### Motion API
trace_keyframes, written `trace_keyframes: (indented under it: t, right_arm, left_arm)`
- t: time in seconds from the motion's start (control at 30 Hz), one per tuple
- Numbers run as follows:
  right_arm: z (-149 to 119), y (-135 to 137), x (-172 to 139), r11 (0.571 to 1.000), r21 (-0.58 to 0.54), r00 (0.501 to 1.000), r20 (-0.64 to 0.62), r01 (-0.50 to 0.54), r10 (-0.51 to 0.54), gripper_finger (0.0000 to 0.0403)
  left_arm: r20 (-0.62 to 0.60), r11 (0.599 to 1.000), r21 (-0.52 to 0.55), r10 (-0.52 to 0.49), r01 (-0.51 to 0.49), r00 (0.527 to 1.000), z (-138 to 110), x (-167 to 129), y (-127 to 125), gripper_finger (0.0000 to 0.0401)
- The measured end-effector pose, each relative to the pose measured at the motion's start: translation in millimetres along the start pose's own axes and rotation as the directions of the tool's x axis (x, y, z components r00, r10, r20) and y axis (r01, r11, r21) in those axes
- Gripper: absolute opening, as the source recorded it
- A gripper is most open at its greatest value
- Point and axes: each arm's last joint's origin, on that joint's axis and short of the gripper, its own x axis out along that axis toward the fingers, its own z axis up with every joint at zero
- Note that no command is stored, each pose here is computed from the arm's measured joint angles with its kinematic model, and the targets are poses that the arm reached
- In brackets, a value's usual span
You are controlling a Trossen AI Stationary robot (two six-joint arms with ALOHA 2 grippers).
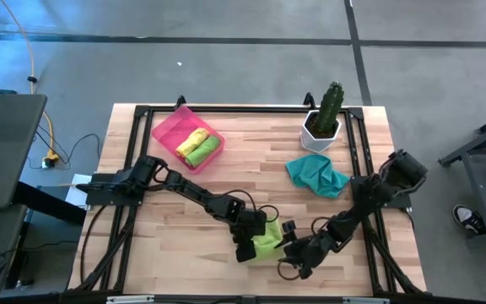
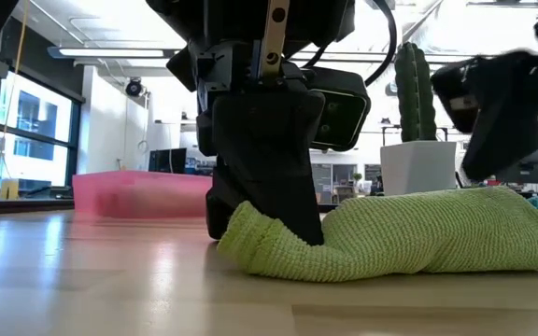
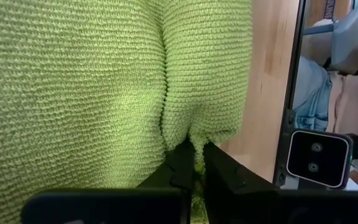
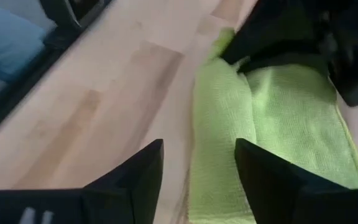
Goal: Roll microfiber towels into tight, uniform cylinder then place into a basket
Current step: Roll the light green microfiber cloth
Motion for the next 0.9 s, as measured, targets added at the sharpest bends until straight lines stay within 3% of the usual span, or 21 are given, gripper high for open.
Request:
trace_keyframes:
  t: [0.23, 0.77, 0.9]
  right_arm:
    - [-4.5, -6.9, 7.3, 0.999, 0.013, 0.998, -0.044, -0.047, 0.047, 0.0206]
    - [-17.1, -26.4, 19.2, 1.000, 0.027, 0.988, -0.152, -0.008, 0.012, 0.0206]
    - [-20.2, -26.2, 21.6, 1.000, 0.029, 0.986, -0.169, 0.003, 0.002, 0.0185]
  left_arm:
    - [-0.001, 1.000, 0.000, -0.002, 0.002, 1.000, 0.0, 0.0, -0.1, 0.0010]
    - [-0.002, 1.000, 0.004, -0.016, 0.016, 1.000, 0.5, 0.1, -0.8, 0.0010]
    - [-0.013, 0.999, -0.008, -0.051, 0.051, 0.999, 1.1, 0.3, -1.9, 0.0010]
